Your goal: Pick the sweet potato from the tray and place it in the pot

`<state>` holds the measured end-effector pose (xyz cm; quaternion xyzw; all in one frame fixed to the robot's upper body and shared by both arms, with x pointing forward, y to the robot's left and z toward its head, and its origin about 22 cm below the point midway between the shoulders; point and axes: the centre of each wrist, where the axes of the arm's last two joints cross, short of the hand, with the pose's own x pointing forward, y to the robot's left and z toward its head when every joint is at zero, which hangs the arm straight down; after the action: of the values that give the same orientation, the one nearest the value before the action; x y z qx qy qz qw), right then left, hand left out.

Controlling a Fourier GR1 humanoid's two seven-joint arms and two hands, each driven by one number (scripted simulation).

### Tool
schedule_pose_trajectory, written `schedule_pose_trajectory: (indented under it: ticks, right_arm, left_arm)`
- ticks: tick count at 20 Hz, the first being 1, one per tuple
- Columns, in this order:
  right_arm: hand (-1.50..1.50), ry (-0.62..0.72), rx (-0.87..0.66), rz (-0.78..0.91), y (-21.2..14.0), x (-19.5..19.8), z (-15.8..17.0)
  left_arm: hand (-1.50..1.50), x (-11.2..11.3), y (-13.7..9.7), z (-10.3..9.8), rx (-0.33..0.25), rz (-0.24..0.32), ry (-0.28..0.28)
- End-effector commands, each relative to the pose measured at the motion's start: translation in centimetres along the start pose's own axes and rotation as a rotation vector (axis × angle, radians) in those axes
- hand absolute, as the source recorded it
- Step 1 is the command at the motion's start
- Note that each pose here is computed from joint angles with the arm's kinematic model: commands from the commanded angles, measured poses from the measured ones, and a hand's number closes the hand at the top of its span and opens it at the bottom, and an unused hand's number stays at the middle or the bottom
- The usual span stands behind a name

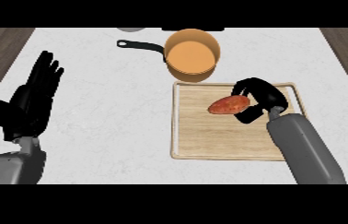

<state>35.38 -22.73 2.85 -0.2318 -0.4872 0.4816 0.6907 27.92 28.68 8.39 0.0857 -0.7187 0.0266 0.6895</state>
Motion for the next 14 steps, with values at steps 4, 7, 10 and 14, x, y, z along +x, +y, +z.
schedule_pose_trajectory:
  ticks: [4,7,10,14]
  right_arm:
    - [1.5,-0.035,0.023,0.018,2.4,-0.4,0.0]
    - [1.5,-0.053,-0.012,0.039,2.7,7.5,-0.7]
    - [1.5,-0.108,-0.043,0.118,4.7,16.1,-0.2]
    - [1.5,-0.107,-0.101,0.159,3.2,21.2,0.8]
  left_arm:
    - [0.0,-0.6,-0.5,0.4,0.031,0.002,-0.003]
    - [0.0,0.6,0.6,-0.3,0.009,0.005,0.001]
    - [0.0,0.1,-2.9,-0.7,-0.074,0.013,-0.024]
    - [0.0,1.3,-4.2,-1.3,-0.154,0.015,-0.043]
